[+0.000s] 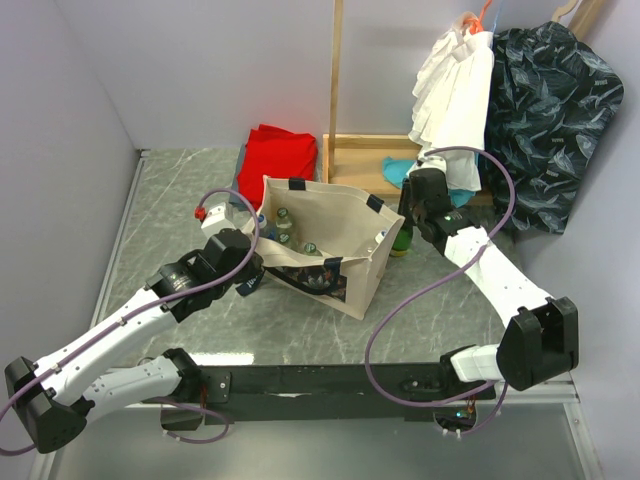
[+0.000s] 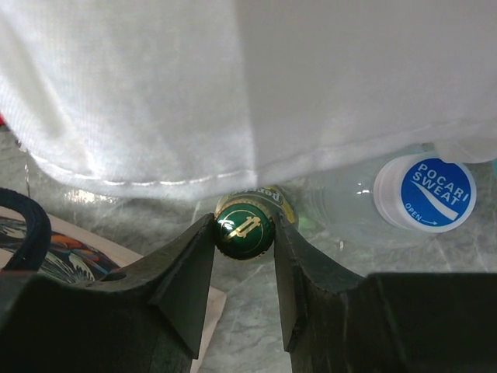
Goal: Take the beverage out of the canvas bag
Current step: Place the drink at the center of the board, then take out the drink from the canvas bag.
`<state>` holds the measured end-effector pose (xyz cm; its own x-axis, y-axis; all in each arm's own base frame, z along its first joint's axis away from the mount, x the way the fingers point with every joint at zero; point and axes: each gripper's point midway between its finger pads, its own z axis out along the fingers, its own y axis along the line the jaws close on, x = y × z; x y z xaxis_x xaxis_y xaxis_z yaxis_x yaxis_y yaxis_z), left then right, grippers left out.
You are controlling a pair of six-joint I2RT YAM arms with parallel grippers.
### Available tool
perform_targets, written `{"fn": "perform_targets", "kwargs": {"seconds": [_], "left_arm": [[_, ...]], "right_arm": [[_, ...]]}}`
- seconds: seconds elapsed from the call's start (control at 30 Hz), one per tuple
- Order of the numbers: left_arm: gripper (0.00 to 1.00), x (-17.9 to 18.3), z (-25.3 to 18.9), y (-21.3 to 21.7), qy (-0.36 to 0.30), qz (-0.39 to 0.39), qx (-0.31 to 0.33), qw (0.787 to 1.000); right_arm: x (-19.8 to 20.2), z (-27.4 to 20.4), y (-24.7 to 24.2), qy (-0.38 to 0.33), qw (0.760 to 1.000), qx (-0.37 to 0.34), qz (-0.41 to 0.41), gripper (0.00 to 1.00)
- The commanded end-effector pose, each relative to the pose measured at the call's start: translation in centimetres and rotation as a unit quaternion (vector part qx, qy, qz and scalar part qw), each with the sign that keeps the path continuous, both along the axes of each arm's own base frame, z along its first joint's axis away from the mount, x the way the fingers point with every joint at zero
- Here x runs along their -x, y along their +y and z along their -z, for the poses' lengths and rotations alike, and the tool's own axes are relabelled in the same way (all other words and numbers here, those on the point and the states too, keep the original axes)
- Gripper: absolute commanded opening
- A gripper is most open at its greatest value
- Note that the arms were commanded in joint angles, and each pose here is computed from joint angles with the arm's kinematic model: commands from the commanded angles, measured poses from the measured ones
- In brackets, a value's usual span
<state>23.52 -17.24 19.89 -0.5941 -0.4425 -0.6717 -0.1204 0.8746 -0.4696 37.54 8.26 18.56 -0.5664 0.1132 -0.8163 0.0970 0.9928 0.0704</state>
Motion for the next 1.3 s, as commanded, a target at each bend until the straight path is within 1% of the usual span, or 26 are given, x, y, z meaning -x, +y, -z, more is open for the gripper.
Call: {"fn": "perform_targets", "kwargs": {"seconds": [0.0,0.03,0.07,0.13,0.4,0.57,0.77,0.87,0.9,0.93,0.97,1.0,1.07,1.1,1.17,1.27], "left_arm": [[0.17,0.0,-0.7,-0.2,-0.006,0.007,0.001,1.0],[0.17,0.0,-0.7,-0.2,-0.006,0.007,0.001,1.0],[0.17,0.0,-0.7,-0.2,-0.005,0.007,0.0,1.0],[0.17,0.0,-0.8,-0.2,-0.006,0.007,0.001,1.0],[0.17,0.0,-0.8,-0.1,-0.008,0.006,0.002,1.0],[0.17,0.0,-0.7,-0.2,-0.006,0.008,0.0,1.0],[0.16,0.0,-0.6,-0.2,-0.005,0.008,0.003,1.0],[0.13,0.1,-0.5,-0.3,-0.003,0.01,0.003,1.0],[0.1,0.1,-0.3,-0.3,-0.002,0.01,0.0,1.0],[0.07,0.0,-0.3,-0.3,-0.004,0.011,0.0,1.0],[0.02,0.0,-0.2,-0.5,-0.003,0.015,0.0,1.0],[0.01,-0.1,-0.2,-0.5,-0.002,0.014,-0.002,1.0],[0.01,0.0,0.0,-0.7,0.004,0.017,-0.003,1.0],[0.01,0.0,0.1,-0.7,0.006,0.018,-0.004,1.0],[0.01,0.0,0.2,-0.7,0.006,0.018,-0.003,1.0],[0.01,0.1,0.1,-0.6,0.003,0.017,-0.001,1.0]], "right_arm": [[-1.1,-3.7,0.4,-0.068,0.998,-0.019,0.002,0.46],[-1.1,-3.7,0.4,-0.067,0.998,-0.019,0.002,0.52],[-1.1,-3.6,0.5,-0.065,0.998,-0.017,-0.004,0.54],[-1.1,-3.7,0.6,-0.068,0.998,-0.017,-0.007,0.52],[-1.0,-4.1,0.5,-0.071,0.997,-0.014,-0.002,0.52],[-0.7,-5.3,0.0,-0.086,0.996,-0.013,0.008,0.53],[0.3,-7.8,-1.3,-0.124,0.992,-0.013,0.033,0.53],[1.1,-9.6,-1.5,-0.149,0.988,-0.025,0.034,0.53],[1.6,-10.6,-1.7,-0.162,0.986,-0.03,0.035,0.54],[1.8,-11.2,-1.6,-0.17,0.984,-0.033,0.029,0.54],[2.3,-12.0,-1.6,-0.179,0.983,-0.037,0.026,0.54],[2.4,-12.8,-1.7,-0.187,0.981,-0.04,0.024,0.55],[3.0,-13.4,-1.4,-0.182,0.982,-0.042,0.012,0.56],[3.1,-14.6,-1.2,-0.19,0.981,-0.047,0.005,0.56],[3.6,-15.3,0.2,-0.191,0.98,-0.052,-0.035,0.57],[3.9,-16.3,1.0,-0.192,0.978,-0.052,-0.055,0.58]]}}
